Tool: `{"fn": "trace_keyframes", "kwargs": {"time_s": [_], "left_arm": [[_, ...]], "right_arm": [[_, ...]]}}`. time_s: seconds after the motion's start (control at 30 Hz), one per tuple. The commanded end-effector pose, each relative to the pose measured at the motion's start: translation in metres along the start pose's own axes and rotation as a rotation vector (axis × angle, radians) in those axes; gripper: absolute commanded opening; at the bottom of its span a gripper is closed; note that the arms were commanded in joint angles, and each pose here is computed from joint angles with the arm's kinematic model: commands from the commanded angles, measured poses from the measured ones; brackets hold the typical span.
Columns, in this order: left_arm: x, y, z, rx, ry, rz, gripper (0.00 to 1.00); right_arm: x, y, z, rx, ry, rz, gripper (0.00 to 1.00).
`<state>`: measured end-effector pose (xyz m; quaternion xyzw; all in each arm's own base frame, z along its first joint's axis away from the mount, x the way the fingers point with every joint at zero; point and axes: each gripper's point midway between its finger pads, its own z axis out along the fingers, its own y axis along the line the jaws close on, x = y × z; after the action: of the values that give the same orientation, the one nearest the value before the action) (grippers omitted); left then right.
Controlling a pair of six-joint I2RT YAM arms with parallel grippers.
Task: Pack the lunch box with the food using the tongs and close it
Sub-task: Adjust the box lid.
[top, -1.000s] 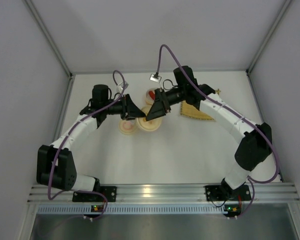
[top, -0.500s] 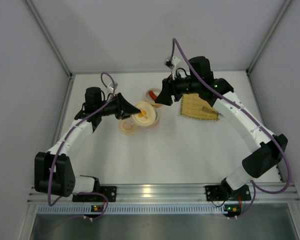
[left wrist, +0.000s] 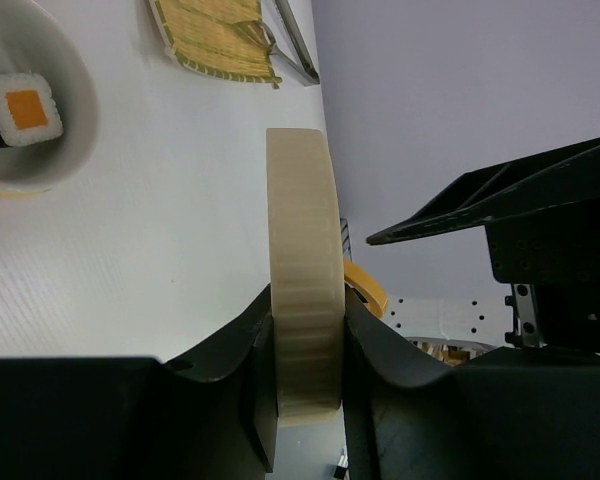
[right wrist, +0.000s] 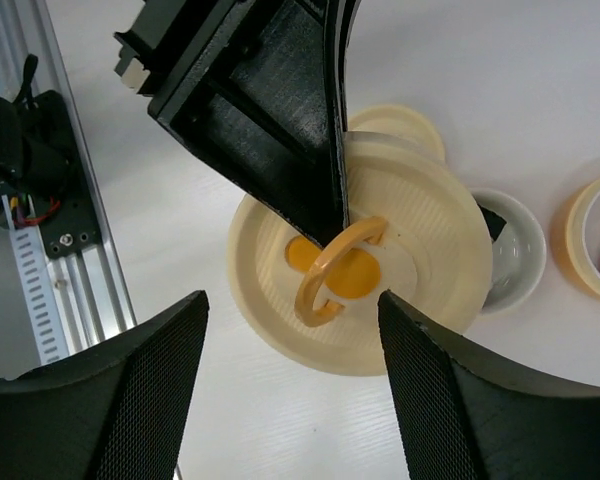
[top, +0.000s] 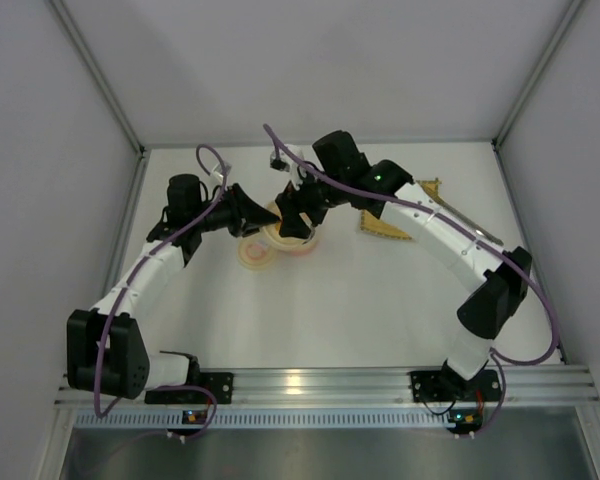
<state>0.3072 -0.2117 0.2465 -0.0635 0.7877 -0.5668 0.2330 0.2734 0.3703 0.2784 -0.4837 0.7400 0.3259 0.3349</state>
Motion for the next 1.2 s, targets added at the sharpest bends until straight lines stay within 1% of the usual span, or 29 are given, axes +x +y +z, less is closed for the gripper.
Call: {"fn": "trace_keyframes", "kwargs": {"time_s": [0.0,0.2,0.23,0.27,0.37,0.4,0.47,0.83,1.03,1.1,1.17], "left_arm": [[-0.004,-0.021,-0.005,0.065,-0.021,0.069,0.00],[-0.001,-0.026,-0.007,0.088,-0.013,0.074,0.00],[0.000,-0.027,-0.007,0.095,-0.010,0.079,0.00],[0.000,-0.028,-0.007,0.097,-0.010,0.080,0.00],[0.001,-0.029,-0.008,0.101,-0.007,0.084,0.00],[0.002,-0.029,-0.008,0.102,-0.006,0.084,0.00],[0.003,-0.029,-0.008,0.104,-0.005,0.085,0.00],[0.003,-0.028,-0.008,0.107,-0.005,0.088,0.00],[0.003,-0.029,-0.008,0.117,-0.004,0.077,0.00],[0.004,-0.028,-0.007,0.123,-0.004,0.052,0.00],[0.002,-0.033,-0.007,0.152,-0.013,0.056,0.00]], "right_arm": [[-0.005,0.002,-0.001,0.038,0.030,-0.061,0.68],[0.002,-0.009,0.011,0.065,0.058,-0.077,0.65],[0.003,-0.011,0.013,0.073,0.063,-0.078,0.64],[0.003,-0.013,0.013,0.078,0.062,-0.079,0.58],[-0.003,-0.016,0.012,0.102,0.035,-0.093,0.47],[-0.006,-0.016,0.012,0.104,0.024,-0.097,0.45],[-0.009,-0.014,0.011,0.097,0.014,-0.097,0.41],[-0.018,-0.014,0.012,0.092,-0.025,-0.097,0.29],[-0.015,-0.011,0.014,0.073,-0.019,-0.096,0.19],[-0.017,-0.010,0.013,0.070,-0.025,-0.099,0.14],[-0.018,-0.009,0.011,0.070,-0.033,-0.098,0.08]]}}
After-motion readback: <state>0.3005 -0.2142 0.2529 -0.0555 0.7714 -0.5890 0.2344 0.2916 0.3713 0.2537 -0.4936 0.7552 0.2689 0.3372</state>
